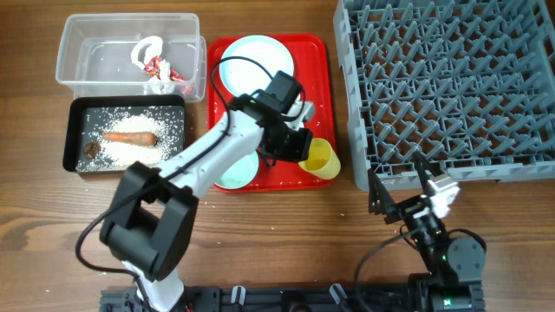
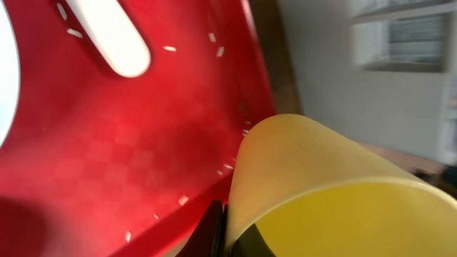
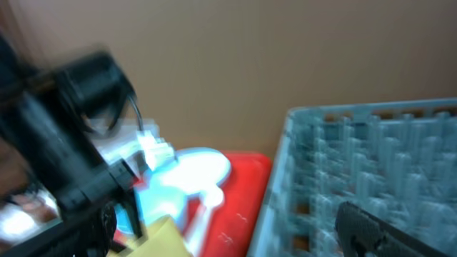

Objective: Sort waste into correct bins and load items into the dishwasher rack
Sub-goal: 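Lift the yellow cup and hand it to the right gripper, then carry the yellow cup with the right gripper into the grey dish rack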

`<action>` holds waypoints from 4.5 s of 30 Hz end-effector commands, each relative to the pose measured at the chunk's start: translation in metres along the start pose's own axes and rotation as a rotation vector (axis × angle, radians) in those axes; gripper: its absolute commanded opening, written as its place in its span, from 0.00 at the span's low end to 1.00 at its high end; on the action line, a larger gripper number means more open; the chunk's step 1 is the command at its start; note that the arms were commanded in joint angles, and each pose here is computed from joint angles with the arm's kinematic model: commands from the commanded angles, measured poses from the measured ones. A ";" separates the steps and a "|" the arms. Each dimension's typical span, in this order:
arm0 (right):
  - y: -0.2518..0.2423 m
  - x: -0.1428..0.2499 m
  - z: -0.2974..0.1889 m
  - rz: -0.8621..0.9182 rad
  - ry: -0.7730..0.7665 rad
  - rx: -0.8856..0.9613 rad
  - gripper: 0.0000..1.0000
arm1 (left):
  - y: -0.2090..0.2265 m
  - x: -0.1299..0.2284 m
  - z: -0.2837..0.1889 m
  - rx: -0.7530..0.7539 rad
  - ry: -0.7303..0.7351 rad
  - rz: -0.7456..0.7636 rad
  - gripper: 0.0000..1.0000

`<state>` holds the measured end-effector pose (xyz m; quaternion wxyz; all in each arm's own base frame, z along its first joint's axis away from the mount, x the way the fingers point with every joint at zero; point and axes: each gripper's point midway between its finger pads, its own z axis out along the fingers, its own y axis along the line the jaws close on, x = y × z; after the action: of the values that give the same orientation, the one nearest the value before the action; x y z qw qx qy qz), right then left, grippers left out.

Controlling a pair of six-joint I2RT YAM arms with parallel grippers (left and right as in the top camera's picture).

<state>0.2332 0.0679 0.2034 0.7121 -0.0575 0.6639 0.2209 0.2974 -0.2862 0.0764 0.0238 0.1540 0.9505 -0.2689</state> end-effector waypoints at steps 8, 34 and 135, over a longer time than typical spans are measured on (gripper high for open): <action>0.074 -0.084 -0.002 0.223 -0.032 -0.349 1.00 | -0.041 -0.034 -0.143 0.553 -0.181 -0.043 0.04; 0.119 -0.054 0.162 0.526 0.541 -0.965 0.94 | -0.032 -0.044 -0.213 0.865 -0.233 -0.062 0.04; -0.128 0.058 0.034 0.343 1.432 0.654 0.77 | 0.109 -0.076 -0.160 -0.034 -0.461 -0.320 0.66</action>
<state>0.3115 -0.0236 0.1220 0.0490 0.1231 0.9909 0.0238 0.4064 -0.1369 0.1556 0.1815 -0.0718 0.9391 -0.2827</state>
